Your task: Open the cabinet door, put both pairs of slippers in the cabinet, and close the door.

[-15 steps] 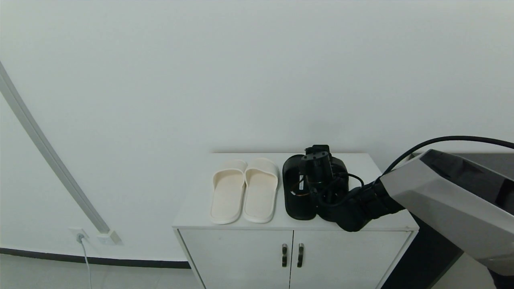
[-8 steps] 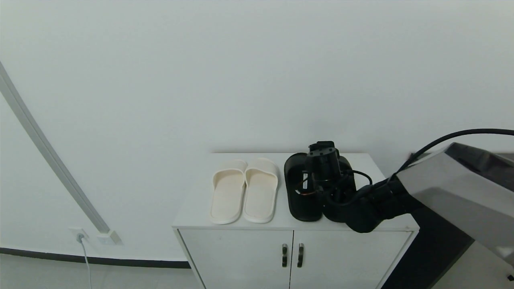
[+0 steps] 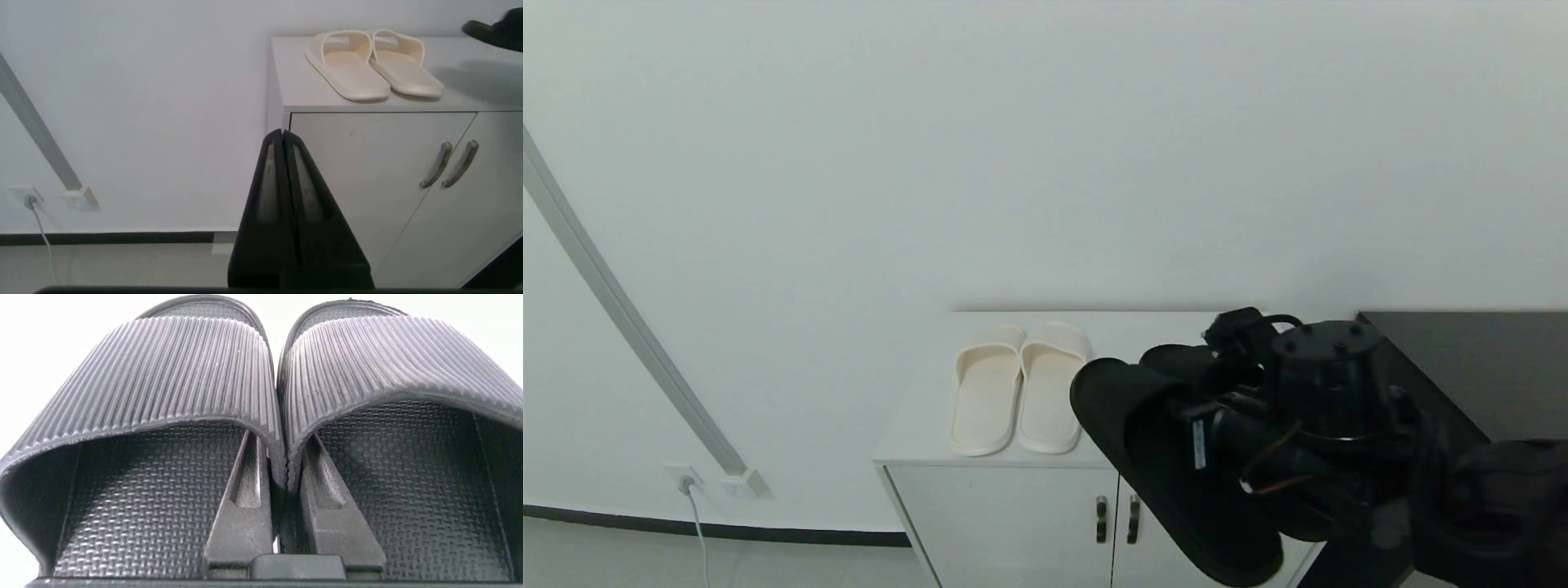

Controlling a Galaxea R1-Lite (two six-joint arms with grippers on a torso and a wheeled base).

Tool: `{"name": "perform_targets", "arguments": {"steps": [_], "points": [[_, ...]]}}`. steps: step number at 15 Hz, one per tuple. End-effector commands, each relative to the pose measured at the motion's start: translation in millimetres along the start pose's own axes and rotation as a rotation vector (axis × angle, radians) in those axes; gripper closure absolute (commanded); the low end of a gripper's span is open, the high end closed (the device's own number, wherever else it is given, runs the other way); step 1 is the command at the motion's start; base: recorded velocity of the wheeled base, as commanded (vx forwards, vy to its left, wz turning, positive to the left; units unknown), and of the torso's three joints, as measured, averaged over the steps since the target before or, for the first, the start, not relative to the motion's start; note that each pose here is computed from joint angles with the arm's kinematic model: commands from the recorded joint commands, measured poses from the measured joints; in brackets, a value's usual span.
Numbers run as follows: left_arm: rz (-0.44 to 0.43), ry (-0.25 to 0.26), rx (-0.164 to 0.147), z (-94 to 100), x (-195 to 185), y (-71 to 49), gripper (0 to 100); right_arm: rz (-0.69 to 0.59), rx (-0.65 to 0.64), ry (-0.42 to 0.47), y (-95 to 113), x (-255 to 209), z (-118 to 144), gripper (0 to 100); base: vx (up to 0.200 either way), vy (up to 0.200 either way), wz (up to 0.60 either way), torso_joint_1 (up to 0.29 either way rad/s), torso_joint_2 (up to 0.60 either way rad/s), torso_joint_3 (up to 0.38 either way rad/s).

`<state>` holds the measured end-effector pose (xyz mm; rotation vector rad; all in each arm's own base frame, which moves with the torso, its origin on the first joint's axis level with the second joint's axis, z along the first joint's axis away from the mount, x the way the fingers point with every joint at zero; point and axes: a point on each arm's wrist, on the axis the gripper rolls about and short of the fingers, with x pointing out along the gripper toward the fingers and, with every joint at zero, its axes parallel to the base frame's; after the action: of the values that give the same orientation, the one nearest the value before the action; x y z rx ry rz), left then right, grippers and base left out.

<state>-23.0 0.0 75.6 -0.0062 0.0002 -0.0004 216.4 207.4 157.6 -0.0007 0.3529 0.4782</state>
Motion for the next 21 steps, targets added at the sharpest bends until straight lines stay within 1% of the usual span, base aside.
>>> {"name": "perform_targets", "arguments": {"steps": [1, 4, 9, 17, 18, 21], "points": [[0.000, 0.001, -0.001, 0.0, 0.1, 0.0, 100, 0.123, -0.054, -0.053, -8.2, -58.8, 1.6, 100, 0.000, 0.000, 0.00, 0.000, 0.00, 0.000], [0.000, 0.001, -0.003, 0.0, 0.1, 0.0, 100, 0.175, -0.065, -0.038, -5.7, -66.7, -5.1, 100, 0.000, 0.000, 0.00, 0.000, 0.00, 0.000], [0.000, 0.001, -0.003, 0.0, 0.1, 0.0, 100, 0.183, -0.068, -0.024, -4.8, -69.0, -10.0, 100, 0.000, 0.000, 0.00, 0.000, 0.00, 0.000], [0.000, 0.001, -0.005, 0.0, 0.1, 0.0, 100, 0.191, -0.078, -0.008, -3.3, -69.8, -14.6, 100, -0.200, 0.000, 0.00, 0.001, 0.00, 0.002], [0.000, 0.001, -0.005, 0.0, 0.1, 0.0, 100, 0.186, -0.077, 0.002, -3.3, -67.3, -16.7, 100, 0.000, 0.000, 0.00, 0.000, 0.00, 0.000], [0.004, 0.001, -0.009, 0.0, 0.1, 0.1, 100, 0.179, -0.075, -0.003, -4.7, -68.1, -15.9, 100, 0.000, 0.000, 0.00, 0.000, 0.00, 0.000]]}}
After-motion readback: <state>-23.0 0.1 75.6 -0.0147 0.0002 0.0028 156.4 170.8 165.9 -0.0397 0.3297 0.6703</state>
